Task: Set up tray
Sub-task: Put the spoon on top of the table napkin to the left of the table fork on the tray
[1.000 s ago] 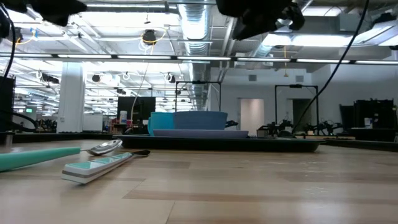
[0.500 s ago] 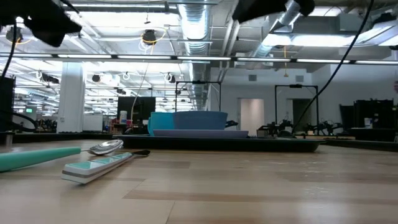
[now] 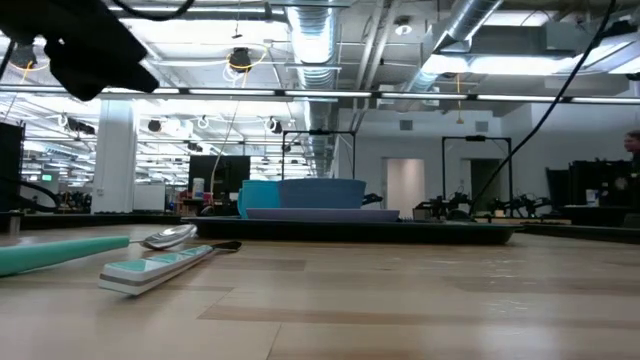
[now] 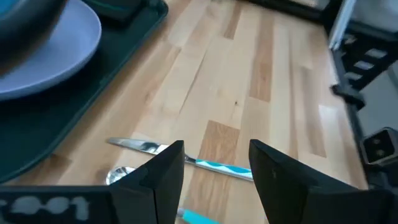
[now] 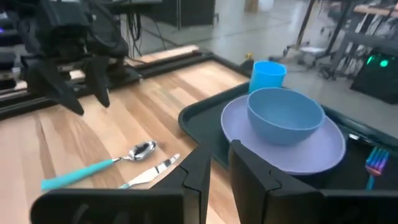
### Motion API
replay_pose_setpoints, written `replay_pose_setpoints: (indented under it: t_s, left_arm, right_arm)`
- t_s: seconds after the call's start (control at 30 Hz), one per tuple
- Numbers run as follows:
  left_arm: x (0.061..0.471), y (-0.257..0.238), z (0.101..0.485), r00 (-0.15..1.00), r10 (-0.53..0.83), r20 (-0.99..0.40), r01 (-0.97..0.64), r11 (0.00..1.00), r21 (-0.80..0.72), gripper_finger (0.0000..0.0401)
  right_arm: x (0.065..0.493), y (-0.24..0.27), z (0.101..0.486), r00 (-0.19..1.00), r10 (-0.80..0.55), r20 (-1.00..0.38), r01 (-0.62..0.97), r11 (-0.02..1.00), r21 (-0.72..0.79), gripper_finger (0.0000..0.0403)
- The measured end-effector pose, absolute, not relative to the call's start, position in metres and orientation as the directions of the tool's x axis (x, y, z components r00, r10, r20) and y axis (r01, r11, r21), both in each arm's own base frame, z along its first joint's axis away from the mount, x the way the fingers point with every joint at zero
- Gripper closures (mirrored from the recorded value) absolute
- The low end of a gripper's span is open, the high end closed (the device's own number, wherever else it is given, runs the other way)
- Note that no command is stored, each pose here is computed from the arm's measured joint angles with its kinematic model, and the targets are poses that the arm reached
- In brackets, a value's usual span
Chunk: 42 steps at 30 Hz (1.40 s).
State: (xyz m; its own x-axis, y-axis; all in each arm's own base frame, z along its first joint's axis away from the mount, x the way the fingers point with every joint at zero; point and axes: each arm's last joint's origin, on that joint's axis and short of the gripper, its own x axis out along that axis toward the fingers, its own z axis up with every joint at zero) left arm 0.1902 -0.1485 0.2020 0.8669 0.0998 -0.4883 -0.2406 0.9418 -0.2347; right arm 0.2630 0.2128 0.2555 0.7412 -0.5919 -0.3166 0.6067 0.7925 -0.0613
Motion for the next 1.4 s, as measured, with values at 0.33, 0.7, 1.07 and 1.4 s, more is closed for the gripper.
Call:
replay_pose_setpoints:
  t_s: [0.33, 0.7, 1.07, 1.4]
  left_arm:
    - [0.245, -0.171, 0.185, 0.518, 0.366, -0.773, -0.607, 0.794, -0.031, 0.0233]
    - [0.272, -0.153, 0.159, 0.195, 0.409, -0.892, -0.755, 0.643, 0.130, 0.0233]
    - [0.283, -0.161, 0.157, 0.274, 0.288, -0.917, -0.772, 0.635, -0.031, 0.0233]
    - [0.284, -0.160, 0.157, 0.255, 0.259, -0.932, -0.785, 0.618, -0.043, 0.0233]
  right_arm:
    - [0.202, 0.218, 0.234, 0.723, -0.607, -0.331, 0.630, 0.775, -0.046, 0.0352]
    - [0.192, 0.231, 0.231, 0.739, -0.549, -0.391, 0.592, 0.806, -0.013, 0.0352]
    - [0.173, 0.247, 0.230, 0.778, -0.480, -0.405, 0.525, 0.851, 0.001, 0.0352]
    - [0.171, 0.249, 0.230, 0.783, -0.472, -0.405, 0.517, 0.856, 0.004, 0.0352]
